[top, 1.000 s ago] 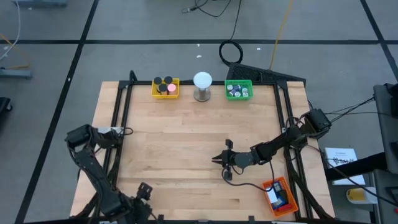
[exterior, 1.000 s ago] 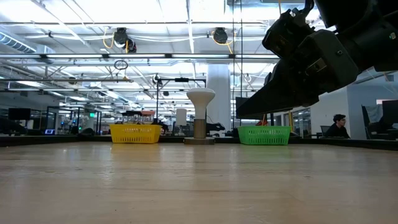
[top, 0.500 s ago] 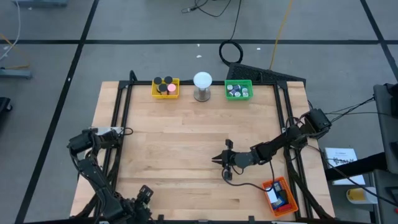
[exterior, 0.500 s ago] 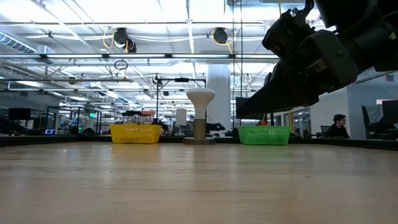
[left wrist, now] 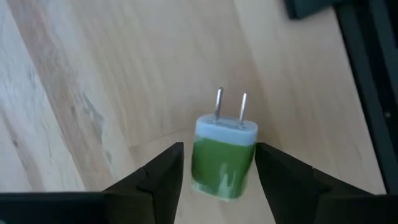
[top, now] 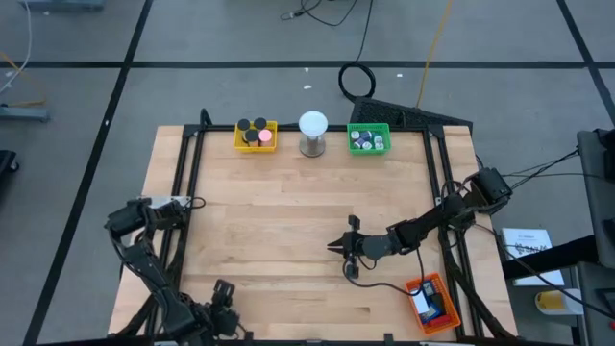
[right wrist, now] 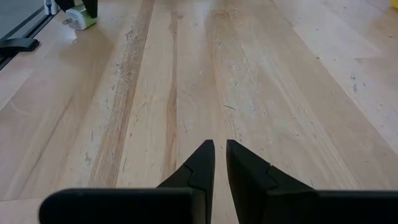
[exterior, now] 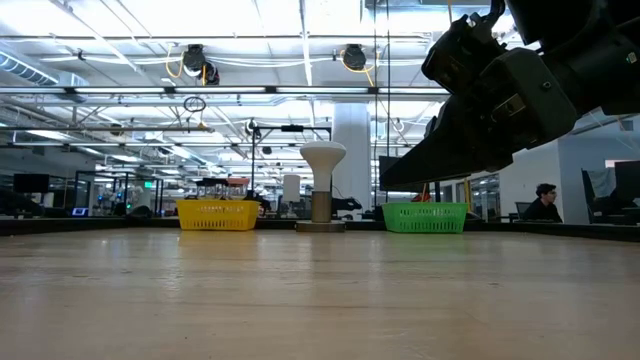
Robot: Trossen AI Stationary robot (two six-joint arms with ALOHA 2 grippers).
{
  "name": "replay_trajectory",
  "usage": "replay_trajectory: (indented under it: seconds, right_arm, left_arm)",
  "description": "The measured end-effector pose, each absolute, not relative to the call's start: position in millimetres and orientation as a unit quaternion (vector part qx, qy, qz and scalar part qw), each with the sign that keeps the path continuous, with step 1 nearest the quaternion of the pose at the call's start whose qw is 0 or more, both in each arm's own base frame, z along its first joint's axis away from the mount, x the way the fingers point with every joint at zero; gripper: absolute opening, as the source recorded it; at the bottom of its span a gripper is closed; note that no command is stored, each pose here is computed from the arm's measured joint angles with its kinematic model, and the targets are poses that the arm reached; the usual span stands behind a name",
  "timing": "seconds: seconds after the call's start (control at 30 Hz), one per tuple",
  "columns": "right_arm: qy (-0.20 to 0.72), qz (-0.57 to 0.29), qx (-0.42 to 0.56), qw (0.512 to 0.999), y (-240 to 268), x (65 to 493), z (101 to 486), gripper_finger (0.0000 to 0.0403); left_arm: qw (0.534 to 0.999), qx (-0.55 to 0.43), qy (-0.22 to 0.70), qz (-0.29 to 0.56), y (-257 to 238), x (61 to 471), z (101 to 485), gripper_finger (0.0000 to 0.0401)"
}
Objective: Pick & Place Office items
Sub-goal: Put the green adaptor into the green bin
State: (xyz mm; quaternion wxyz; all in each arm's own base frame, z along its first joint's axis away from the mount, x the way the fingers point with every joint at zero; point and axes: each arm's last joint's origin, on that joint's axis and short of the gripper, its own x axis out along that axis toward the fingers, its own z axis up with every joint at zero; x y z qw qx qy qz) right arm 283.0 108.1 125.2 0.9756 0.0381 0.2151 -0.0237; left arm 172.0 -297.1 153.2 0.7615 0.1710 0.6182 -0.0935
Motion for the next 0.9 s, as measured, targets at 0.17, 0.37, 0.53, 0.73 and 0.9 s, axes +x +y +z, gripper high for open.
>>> replay_trajectory:
  seconds: [0.17,0.37,0.53,0.73,0.9]
  right_arm:
    - [0.215,-0.024,0.038,0.976,108,283,125,0.0036]
    - [0.215,-0.023,0.034,0.976,108,283,125,0.0036]
    - [0.215,-0.022,0.031,0.976,108,283,125,0.0036]
    - [0.215,-0.022,0.031,0.976,108,283,125,0.0036]
    - [0.213,-0.019,0.026,0.976,110,282,126,0.0036]
  left_arm:
    - [0.768,0.137,0.622,-0.064,-294,176,152,0.02]
    - [0.794,0.107,0.596,-0.058,-296,182,150,0.0129]
    - [0.826,0.106,0.554,-0.011,-292,183,145,0.0128]
    - [0.895,0.109,0.432,0.021,-282,191,145,0.0128]
    - [0.951,0.081,0.294,0.04,-243,207,128,0.0128]
